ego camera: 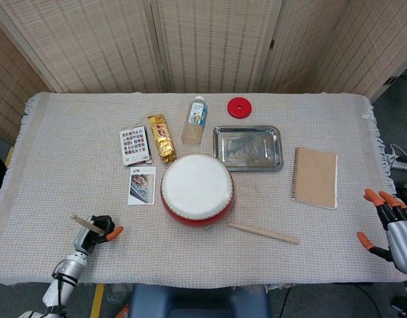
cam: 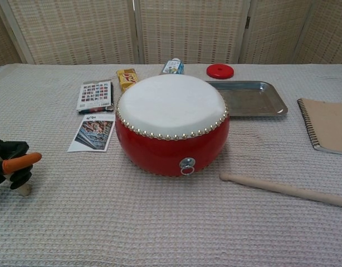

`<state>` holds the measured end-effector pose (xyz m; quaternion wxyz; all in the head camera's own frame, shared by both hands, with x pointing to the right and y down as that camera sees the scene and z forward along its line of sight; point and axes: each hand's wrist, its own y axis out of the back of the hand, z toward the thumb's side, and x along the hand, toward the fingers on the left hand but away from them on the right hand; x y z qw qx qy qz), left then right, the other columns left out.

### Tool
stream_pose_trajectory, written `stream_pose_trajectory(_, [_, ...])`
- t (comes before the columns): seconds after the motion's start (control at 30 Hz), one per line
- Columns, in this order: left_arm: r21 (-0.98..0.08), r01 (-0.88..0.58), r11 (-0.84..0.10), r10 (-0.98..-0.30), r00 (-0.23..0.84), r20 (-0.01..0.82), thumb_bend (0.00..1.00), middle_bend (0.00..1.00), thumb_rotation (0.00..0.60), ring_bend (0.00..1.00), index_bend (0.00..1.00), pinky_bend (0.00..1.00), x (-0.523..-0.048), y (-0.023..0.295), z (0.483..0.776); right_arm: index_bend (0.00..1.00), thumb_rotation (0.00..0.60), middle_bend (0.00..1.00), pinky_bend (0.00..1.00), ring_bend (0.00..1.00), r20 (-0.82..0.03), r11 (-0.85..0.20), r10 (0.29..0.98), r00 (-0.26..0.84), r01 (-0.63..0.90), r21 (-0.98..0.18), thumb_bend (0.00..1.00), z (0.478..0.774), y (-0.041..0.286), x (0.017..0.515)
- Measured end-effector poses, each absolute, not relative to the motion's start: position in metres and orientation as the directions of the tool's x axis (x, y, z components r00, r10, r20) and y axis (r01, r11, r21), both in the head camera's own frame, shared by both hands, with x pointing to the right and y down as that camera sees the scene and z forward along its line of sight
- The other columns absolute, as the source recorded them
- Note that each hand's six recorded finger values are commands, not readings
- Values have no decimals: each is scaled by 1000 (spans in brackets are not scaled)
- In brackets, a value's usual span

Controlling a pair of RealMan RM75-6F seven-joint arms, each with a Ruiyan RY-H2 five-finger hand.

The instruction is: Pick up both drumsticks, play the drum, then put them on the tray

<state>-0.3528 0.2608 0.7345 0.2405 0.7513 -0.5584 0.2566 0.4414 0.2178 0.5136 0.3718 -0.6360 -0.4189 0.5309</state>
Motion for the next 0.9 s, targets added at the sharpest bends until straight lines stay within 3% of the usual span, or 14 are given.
stream_pose_trajectory(0.37, [36,-961,-273,-715,227,662,358,990,600,884,902,979,-348,264,744,81,600,199,212,43,-363,-372,928,86,141,-917,200,512,218,442])
stream_pose_trajectory(0.7, [-11,-958,-286,-743,215,634,676,1000,600,1000,1000,1000,-352,262,745,82,600,199,212,43,-368,-379,925,93,145,-914,200,514,218,440])
stream_pose_trajectory(0.9, [-103,-919,-381,-751,243,614,710,1000,600,1000,1000,1000,-357,259,740,105,600,199,229,51,-398,-409,912,96,178,-895,200,518,220,435])
